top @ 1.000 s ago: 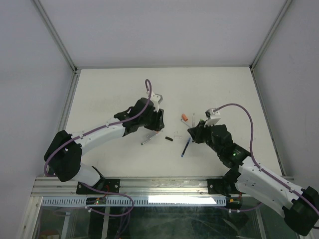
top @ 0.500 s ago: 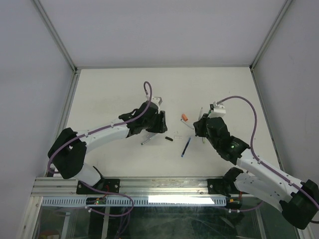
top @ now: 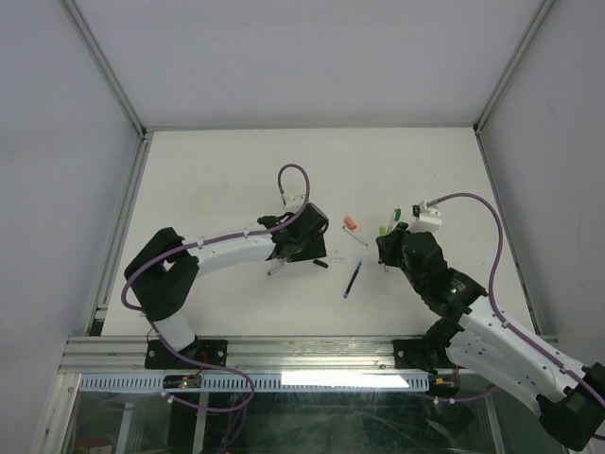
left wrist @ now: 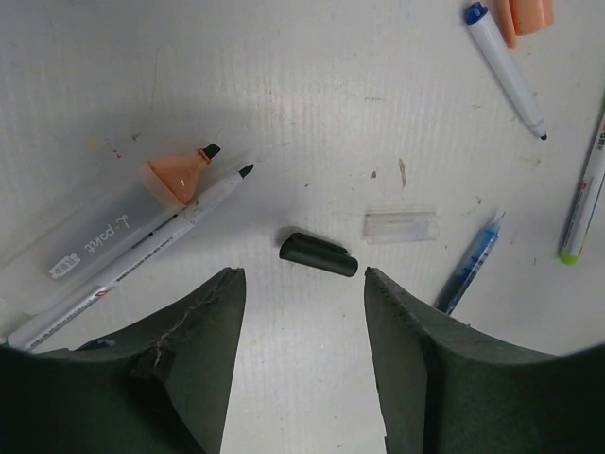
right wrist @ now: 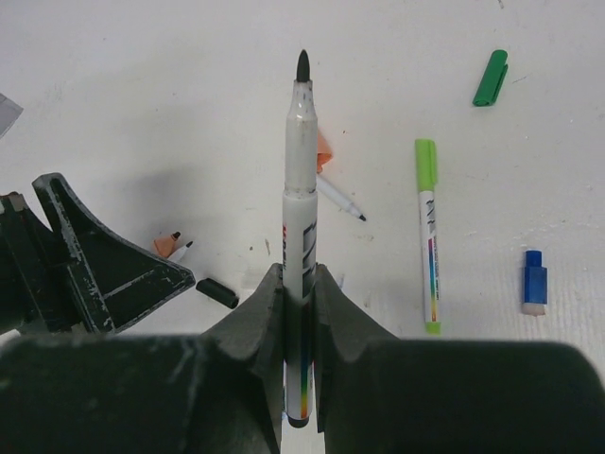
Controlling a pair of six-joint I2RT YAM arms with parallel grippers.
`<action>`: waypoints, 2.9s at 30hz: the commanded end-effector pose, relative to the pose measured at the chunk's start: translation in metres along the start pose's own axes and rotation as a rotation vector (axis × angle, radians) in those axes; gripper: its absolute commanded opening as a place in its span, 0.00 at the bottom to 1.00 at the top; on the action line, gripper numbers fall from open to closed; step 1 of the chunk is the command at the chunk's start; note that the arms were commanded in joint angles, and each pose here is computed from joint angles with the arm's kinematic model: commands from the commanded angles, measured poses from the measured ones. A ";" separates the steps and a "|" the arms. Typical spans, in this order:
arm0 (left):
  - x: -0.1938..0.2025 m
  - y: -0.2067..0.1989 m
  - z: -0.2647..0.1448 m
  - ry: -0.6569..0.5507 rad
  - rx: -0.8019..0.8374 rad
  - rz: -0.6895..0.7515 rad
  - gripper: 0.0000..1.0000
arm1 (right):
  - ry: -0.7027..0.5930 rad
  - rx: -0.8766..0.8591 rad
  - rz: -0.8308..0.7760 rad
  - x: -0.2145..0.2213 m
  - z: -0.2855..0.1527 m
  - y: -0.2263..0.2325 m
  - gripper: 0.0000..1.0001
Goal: Insert the pens into the pen caps
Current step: Insert the pen cap onto the pen.
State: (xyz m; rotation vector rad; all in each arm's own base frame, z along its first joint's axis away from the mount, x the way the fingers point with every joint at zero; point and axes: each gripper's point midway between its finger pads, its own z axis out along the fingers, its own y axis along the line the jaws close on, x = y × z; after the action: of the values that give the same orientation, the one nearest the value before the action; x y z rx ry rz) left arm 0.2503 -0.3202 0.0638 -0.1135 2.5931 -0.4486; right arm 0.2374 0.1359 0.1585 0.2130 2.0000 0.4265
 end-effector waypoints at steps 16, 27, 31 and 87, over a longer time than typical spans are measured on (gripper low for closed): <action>0.008 -0.026 0.025 -0.022 -0.150 -0.151 0.51 | -0.002 -0.059 -0.061 0.000 0.003 0.009 0.00; 0.017 -0.015 0.028 -0.011 -0.192 -0.132 0.45 | 0.000 -0.054 -0.054 0.005 0.003 0.005 0.00; 0.022 -0.011 0.035 0.002 -0.213 -0.117 0.45 | 0.000 -0.053 -0.055 0.005 0.003 0.004 0.00; 0.051 0.022 0.015 0.196 -0.184 0.354 0.16 | 0.063 -0.059 -0.021 0.024 0.006 0.004 0.00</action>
State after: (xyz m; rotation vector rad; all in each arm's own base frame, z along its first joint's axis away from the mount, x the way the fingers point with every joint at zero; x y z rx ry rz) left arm 0.2258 -0.3111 0.0213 0.3228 2.7109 -0.0920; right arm 0.2264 0.1445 0.1246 0.1108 2.0932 0.4372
